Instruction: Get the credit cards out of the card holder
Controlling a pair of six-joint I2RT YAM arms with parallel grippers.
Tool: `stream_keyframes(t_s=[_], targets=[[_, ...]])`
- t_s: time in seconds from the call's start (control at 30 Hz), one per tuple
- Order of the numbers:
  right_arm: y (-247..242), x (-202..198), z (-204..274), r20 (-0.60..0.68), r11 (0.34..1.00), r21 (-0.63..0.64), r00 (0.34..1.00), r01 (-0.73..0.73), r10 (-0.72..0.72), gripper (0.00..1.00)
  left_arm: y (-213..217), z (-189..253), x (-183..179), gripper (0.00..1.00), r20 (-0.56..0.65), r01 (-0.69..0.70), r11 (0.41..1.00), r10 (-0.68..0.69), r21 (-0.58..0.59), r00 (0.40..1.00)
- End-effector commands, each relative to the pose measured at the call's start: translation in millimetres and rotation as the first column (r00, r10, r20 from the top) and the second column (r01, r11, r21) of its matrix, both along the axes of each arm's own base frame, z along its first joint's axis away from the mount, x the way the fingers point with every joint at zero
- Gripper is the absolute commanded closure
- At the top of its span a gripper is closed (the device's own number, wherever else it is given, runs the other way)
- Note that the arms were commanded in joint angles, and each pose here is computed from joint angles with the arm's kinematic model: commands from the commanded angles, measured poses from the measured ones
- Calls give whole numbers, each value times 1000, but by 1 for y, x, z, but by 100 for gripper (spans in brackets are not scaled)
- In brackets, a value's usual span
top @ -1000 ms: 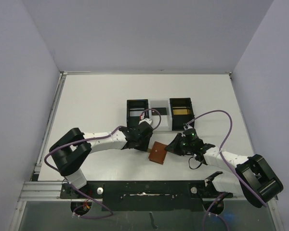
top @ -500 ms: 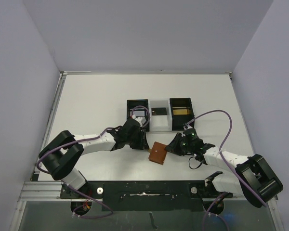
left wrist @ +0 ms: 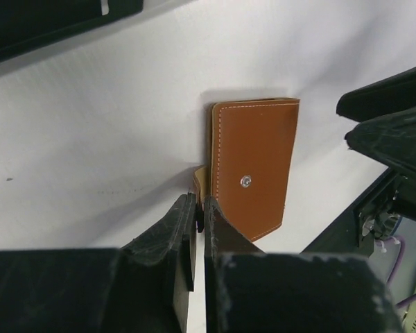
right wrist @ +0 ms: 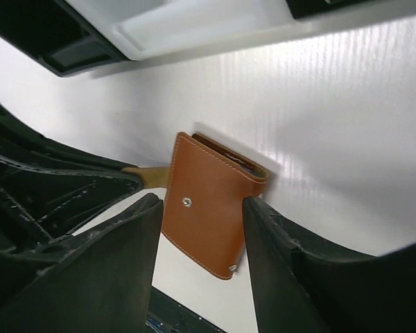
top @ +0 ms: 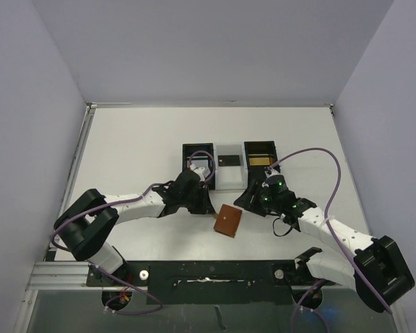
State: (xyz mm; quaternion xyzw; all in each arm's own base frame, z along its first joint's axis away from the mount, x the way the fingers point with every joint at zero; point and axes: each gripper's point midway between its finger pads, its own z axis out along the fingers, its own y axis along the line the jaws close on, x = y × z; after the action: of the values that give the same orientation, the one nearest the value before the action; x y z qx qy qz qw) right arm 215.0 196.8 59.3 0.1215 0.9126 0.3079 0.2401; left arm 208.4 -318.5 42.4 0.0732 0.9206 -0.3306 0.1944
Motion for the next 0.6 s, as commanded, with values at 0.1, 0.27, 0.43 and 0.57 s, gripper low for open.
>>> stream_keyframes(t_s=[0.1, 0.27, 0.43, 0.57], targets=[[20, 4, 21, 50, 999, 39, 998, -28, 26, 46, -20, 66, 9, 100, 141, 51, 985, -28, -167, 990], [31, 2, 3, 4, 999, -2, 999, -39, 39, 42, -18, 80, 6, 100, 165, 68, 983, -39, -169, 985], [39, 6, 4, 4, 998, 3, 998, -61, 61, 35, -20, 98, 3, 100, 195, 77, 979, -40, -186, 980], [44, 11, 19, 50, 997, 43, 997, -68, 66, 26, -18, 107, 5, 100, 260, 48, 990, -11, -136, 966]])
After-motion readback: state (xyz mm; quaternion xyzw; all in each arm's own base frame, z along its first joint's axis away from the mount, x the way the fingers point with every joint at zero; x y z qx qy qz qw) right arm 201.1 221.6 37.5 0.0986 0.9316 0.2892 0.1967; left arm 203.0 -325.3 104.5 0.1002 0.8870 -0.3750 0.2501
